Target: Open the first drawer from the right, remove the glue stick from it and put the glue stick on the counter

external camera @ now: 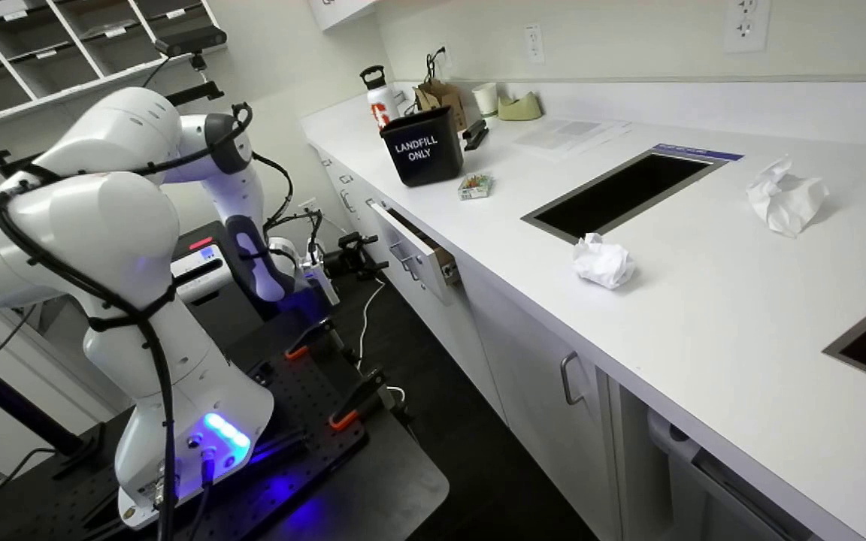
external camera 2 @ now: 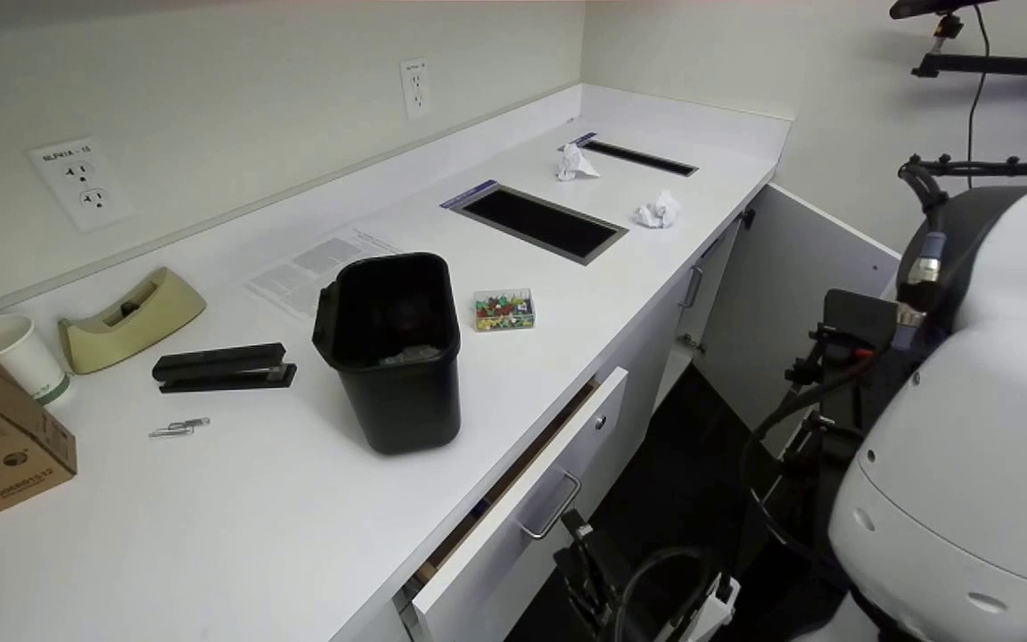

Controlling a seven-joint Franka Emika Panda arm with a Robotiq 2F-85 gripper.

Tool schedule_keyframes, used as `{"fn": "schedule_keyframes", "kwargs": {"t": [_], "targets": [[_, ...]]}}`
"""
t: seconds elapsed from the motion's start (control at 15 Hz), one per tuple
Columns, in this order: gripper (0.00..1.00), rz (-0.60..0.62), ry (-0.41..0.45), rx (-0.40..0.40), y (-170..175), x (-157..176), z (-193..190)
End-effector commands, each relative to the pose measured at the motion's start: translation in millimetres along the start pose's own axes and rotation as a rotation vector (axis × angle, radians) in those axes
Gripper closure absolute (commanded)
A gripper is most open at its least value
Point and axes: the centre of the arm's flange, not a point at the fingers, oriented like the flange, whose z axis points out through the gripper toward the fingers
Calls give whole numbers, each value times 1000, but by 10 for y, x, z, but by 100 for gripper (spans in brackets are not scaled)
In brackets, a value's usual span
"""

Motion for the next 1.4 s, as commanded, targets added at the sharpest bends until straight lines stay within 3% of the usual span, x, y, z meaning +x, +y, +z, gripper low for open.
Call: {"fn": "schedule_keyframes", "kwargs": {"t": [0.0,0.8,0.87,1.0,1.33], "targets": [[0,-59,0,-30,-199,131,149],[2,-31,54,-99,-311,165,433],[26,-29,55,-102,-298,169,451],[29,-28,53,-104,-289,169,466],[68,-23,51,-105,-280,139,468]]}}
